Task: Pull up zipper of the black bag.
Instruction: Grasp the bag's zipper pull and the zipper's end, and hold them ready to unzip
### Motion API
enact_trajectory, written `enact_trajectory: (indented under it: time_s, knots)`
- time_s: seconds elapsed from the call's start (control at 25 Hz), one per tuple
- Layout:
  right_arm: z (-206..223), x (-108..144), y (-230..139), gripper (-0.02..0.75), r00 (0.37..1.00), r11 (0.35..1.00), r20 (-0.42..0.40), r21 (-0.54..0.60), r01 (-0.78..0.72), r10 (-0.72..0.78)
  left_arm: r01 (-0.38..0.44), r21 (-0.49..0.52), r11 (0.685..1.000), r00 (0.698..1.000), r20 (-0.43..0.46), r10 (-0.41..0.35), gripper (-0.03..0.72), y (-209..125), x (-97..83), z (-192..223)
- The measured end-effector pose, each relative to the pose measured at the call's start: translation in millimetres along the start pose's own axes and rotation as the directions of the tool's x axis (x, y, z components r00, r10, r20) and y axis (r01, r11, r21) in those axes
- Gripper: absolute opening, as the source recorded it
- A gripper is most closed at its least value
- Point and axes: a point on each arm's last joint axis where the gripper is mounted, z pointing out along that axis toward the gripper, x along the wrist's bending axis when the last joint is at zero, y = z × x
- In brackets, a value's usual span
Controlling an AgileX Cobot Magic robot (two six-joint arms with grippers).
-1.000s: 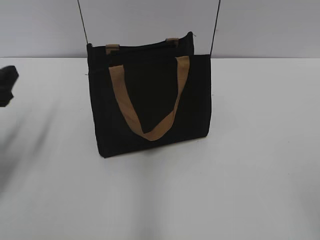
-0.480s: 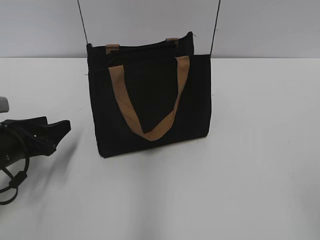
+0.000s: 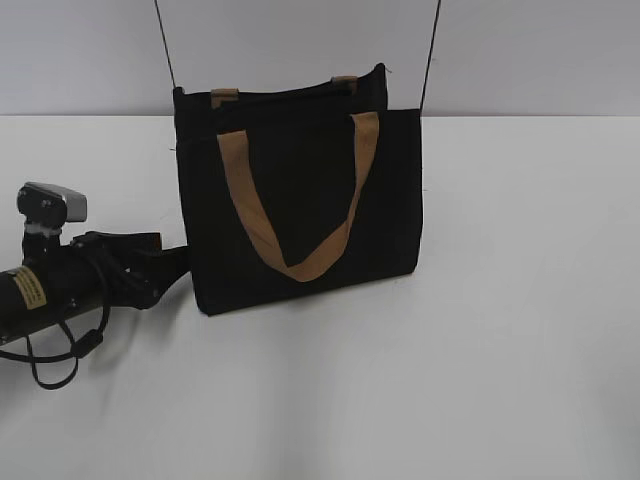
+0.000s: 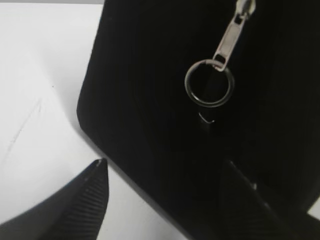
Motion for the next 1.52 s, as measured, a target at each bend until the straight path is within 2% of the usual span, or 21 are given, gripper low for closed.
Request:
enact_trajectory:
  time_s: [0.24, 0.6, 0.72, 0.92, 1.0, 1.32, 1.52]
  knots:
    - [0, 0, 0, 0.424, 1.000, 1.000, 0.000, 0.000, 0.000, 0.000, 0.020, -0.012, 1.000, 0.999, 0.048, -0.019, 0.527, 1, 4.6, 15]
    - [0, 0, 0, 0.424, 1.000, 1.000, 0.000, 0.000, 0.000, 0.000, -0.009, -0.052, 0.999, 0.994, 0.107, 0.015, 0.485, 13, -9.1, 35]
    - [0, 0, 0, 0.424, 1.000, 1.000, 0.000, 0.000, 0.000, 0.000, -0.022, -0.070, 0.997, 0.993, 0.118, 0.030, 0.430, 18, -11.0, 40]
    - [0, 0, 0, 0.424, 1.000, 1.000, 0.000, 0.000, 0.000, 0.000, -0.036, -0.034, 0.999, 0.994, 0.107, 0.039, 0.237, 17, -9.3, 44]
    - [0, 0, 0, 0.424, 1.000, 1.000, 0.000, 0.000, 0.000, 0.000, -0.038, -0.028, 0.999, 0.993, 0.107, 0.041, 0.185, 16, -9.4, 44]
    - [0, 0, 0, 0.424, 1.000, 1.000, 0.000, 0.000, 0.000, 0.000, -0.041, 0.001, 0.999, 0.994, 0.097, 0.041, 0.030, 14, -8.2, 44]
    - [0, 0, 0, 0.425, 1.000, 1.000, 0.000, 0.000, 0.000, 0.000, -0.039, 0.008, 0.999, 0.995, 0.091, 0.038, 0.025, 13, -7.7, 44]
